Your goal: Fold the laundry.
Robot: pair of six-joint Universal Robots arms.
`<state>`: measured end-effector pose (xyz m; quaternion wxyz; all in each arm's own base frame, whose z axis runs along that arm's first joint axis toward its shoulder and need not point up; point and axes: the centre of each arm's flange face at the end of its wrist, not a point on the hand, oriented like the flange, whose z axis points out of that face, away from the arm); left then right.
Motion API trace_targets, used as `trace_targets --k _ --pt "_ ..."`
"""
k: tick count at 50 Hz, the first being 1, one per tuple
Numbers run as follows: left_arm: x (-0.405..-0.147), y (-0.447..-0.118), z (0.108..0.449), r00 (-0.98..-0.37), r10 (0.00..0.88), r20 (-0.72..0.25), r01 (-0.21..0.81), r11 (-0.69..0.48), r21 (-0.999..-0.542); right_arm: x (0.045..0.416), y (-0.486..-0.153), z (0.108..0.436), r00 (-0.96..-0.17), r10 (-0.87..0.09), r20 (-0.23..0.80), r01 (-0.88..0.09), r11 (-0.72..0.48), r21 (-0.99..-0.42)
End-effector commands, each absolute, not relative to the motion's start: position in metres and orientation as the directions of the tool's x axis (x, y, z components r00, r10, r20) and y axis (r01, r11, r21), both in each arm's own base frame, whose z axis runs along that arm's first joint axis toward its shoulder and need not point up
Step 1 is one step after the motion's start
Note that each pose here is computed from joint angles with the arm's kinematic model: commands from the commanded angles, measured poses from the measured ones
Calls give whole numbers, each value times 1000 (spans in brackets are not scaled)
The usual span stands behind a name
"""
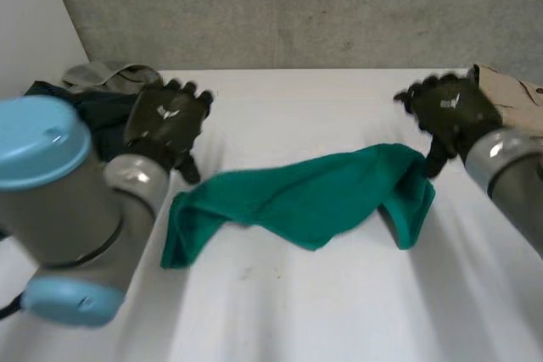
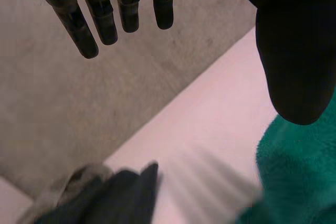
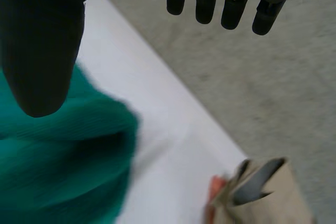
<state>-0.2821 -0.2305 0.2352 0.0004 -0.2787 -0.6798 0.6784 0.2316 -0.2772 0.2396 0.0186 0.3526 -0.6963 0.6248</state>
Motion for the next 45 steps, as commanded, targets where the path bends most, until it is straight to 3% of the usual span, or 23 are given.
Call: trace_targets --k 1,6,16,32,41,45 --pt "-253 -220 218 -922 351 -164 208 92 -974 237 -235 200 -724 -578 376 -496 57 -867" --pt "-243 -224 213 -951 307 -42 100 176 -979 243 -222 183 -720 -609 332 -458 58 -887" --pt "-234 -221 189 -958 285 -38 124 288 -950 251 -238 146 -705 -620 344 -470 45 -882" --pt "-258 -263 133 -944 324 -54 170 342 -924 267 -282 114 -646 -592 482 -547 -81 -833" --pt "-265 -274 146 -946 321 -55 154 293 -944 266 -294 118 -669 -560 488 -527 -104 -843" --pt "-262 -271 190 -947 317 -60 125 189 -974 264 -292 159 -693 -513 507 -499 -168 -850"
